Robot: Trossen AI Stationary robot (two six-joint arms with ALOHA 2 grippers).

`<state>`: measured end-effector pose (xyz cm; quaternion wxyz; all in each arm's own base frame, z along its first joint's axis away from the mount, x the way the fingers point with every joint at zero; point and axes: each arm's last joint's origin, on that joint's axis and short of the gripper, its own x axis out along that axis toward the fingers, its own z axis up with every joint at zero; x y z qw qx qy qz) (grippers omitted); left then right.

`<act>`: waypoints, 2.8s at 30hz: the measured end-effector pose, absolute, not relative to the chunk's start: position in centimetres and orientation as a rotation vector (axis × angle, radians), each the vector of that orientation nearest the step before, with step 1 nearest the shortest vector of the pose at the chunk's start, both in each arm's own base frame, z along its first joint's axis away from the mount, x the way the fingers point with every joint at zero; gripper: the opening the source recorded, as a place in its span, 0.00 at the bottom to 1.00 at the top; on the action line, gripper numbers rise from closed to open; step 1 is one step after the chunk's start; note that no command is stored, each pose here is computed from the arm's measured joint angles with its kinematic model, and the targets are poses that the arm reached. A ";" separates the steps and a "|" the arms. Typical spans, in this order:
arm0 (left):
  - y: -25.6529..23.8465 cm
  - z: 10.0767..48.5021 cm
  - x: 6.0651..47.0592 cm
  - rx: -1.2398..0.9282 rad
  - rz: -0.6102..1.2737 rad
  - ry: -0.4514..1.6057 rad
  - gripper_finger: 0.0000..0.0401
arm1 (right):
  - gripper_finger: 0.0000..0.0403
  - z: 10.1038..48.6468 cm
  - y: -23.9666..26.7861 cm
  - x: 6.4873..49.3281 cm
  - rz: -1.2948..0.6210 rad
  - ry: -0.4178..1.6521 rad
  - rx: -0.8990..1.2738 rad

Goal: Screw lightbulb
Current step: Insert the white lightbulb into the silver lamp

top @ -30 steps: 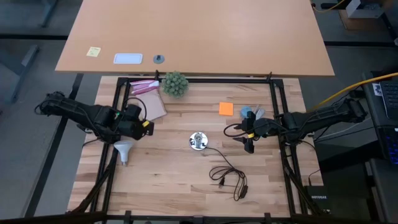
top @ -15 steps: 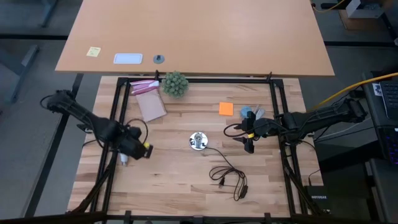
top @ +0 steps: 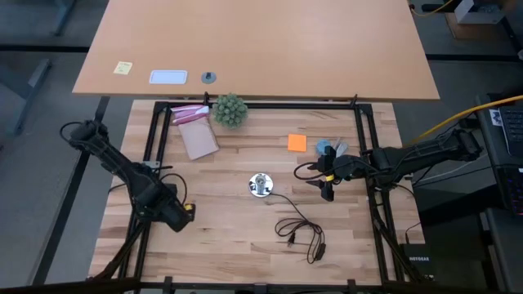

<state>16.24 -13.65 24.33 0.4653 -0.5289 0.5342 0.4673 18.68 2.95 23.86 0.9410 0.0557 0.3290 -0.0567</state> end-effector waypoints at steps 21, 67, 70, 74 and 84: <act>-15.7 20.9 15.9 -0.980 1.316 1.375 0.35 | 0.61 23.9 2.9 18.7 -0.116 0.671 0.113; -15.6 19.6 15.3 -0.926 1.257 1.520 0.35 | 0.61 23.9 2.9 18.7 -0.116 0.671 0.113; -15.4 19.1 15.0 -0.917 1.277 1.573 0.35 | 0.61 23.9 2.9 18.7 -0.115 0.671 0.113; -15.2 18.6 14.6 -0.883 1.270 1.605 0.35 | 0.61 23.9 2.9 18.7 -0.116 0.671 0.113; -15.3 18.4 14.7 -0.934 1.336 1.413 0.35 | 0.61 23.9 2.9 18.7 -0.115 0.672 0.113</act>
